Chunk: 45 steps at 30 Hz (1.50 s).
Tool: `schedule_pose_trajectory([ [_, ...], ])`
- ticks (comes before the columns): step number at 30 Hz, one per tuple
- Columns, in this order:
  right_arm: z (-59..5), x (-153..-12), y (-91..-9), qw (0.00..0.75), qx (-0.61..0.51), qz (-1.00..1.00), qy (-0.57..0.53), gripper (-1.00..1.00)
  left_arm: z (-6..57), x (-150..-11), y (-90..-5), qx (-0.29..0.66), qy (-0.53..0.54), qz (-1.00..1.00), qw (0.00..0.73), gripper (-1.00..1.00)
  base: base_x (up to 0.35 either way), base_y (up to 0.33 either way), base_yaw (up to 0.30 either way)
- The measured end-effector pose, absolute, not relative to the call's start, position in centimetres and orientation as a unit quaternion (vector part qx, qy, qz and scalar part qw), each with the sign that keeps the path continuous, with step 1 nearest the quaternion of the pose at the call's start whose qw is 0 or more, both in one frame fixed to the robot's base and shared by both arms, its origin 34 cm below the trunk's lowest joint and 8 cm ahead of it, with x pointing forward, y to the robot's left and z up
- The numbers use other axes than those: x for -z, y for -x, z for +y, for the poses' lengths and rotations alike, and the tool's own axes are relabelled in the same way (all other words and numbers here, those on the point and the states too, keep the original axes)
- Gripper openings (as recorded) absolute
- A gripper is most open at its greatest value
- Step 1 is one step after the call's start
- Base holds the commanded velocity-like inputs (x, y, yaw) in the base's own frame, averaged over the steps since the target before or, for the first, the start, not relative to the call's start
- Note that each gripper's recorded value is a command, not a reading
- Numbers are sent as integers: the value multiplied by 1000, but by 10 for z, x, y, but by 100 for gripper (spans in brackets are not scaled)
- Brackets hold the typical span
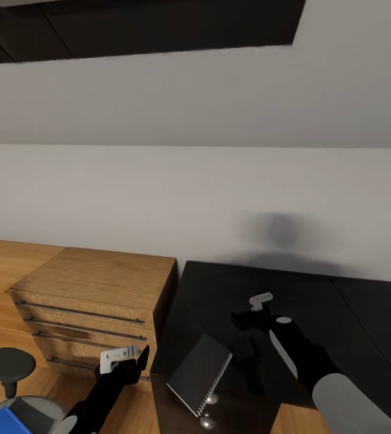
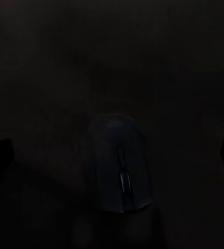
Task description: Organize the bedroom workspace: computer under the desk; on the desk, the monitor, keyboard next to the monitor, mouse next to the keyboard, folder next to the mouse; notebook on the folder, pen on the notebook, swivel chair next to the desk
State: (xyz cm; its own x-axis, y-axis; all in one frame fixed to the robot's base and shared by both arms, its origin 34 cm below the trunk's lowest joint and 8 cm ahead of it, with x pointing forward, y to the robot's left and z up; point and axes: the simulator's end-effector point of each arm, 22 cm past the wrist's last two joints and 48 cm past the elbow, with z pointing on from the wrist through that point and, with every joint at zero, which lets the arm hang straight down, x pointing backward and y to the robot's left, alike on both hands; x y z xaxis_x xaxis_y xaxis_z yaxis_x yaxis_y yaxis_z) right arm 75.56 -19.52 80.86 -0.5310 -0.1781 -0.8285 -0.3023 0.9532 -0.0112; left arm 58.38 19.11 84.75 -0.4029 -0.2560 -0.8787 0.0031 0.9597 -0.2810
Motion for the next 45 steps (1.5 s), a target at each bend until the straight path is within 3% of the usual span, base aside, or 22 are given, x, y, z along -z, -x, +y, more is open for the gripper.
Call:
schedule_pose_trajectory([
  [19,-182,-841,-769,501,-74,851,140,100,219,-849,-587,99,88,825,549,100,37,0,0],
  [26,-181,-839,-768,500,-74,851,142,100,221,-848,-587,97,88,825,549,100,208,0,0],
  [45,-187,-793,-757,468,-73,870,138,100,231,-836,-589,92,99,822,553,100,10,0,0],
])
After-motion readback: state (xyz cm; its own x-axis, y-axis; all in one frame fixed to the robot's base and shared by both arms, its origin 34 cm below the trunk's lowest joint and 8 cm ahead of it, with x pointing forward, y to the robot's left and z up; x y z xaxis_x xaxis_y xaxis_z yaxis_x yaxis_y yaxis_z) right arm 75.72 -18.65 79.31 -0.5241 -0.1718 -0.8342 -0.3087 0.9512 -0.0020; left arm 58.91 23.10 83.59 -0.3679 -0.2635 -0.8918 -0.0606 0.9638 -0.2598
